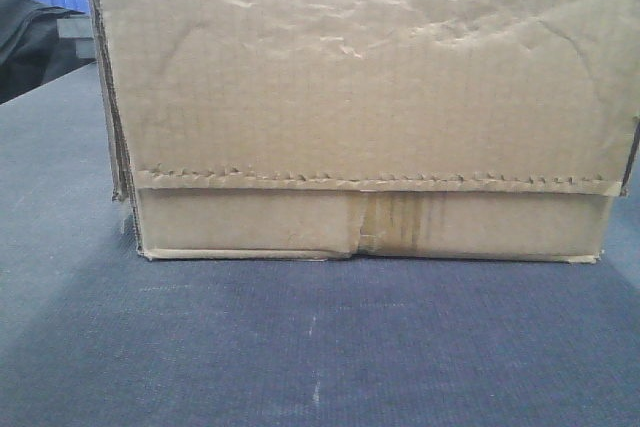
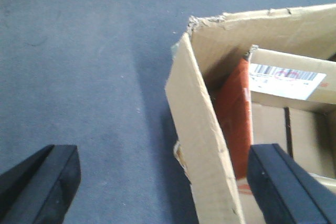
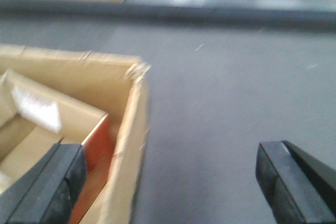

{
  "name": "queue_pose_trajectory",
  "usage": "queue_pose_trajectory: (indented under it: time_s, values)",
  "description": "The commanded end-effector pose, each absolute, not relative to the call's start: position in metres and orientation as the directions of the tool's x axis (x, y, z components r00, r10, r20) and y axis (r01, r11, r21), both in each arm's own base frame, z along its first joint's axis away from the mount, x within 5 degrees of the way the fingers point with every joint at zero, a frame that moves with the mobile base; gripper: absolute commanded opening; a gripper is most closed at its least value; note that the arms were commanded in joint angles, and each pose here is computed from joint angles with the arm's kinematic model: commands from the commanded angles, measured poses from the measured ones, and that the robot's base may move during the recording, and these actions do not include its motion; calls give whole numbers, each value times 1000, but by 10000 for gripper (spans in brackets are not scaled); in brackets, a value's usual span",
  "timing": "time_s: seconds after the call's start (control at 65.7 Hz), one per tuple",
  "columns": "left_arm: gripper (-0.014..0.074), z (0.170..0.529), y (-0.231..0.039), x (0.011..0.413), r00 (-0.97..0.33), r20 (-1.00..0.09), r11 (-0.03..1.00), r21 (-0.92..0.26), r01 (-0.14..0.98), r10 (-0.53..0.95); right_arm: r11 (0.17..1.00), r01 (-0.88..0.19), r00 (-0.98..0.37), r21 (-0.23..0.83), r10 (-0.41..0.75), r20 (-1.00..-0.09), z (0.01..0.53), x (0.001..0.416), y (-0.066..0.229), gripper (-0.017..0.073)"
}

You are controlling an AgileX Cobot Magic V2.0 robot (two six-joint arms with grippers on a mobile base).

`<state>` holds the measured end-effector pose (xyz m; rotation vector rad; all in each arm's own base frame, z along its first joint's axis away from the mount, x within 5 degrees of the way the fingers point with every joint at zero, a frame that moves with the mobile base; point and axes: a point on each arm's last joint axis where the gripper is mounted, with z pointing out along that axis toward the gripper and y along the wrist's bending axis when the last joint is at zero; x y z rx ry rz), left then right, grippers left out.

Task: Stack two boxes on right shelf middle

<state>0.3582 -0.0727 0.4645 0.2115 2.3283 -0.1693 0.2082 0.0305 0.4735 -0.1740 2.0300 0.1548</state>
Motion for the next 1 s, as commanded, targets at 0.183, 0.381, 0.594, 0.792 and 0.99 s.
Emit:
queue_pose_trajectory:
  time_s: [0.183, 0.381, 0.594, 0.792, 0.99]
  values:
    - [535, 444, -107, 352, -717, -672, 953, -57, 298, 184, 961, -274, -620, 39, -145, -771, 434, 263, 58, 559]
    - [535, 431, -121, 353, -727, -643, 946, -13, 325, 241, 962, -270, -718, 51, -165, -676, 399, 296, 64, 559]
    - [535, 406, -126, 371, -766, -592, 946, -15, 323, 252, 962, -266, -783, 60, -179, -595, 370, 317, 68, 559]
    - [535, 380, -132, 388, -801, -538, 946, -20, 323, 262, 963, -263, -814, 65, -185, -551, 352, 330, 70, 559]
    - [535, 365, -135, 397, -818, -507, 947, -12, 321, 271, 963, -259, -837, 68, -189, -514, 336, 341, 72, 559]
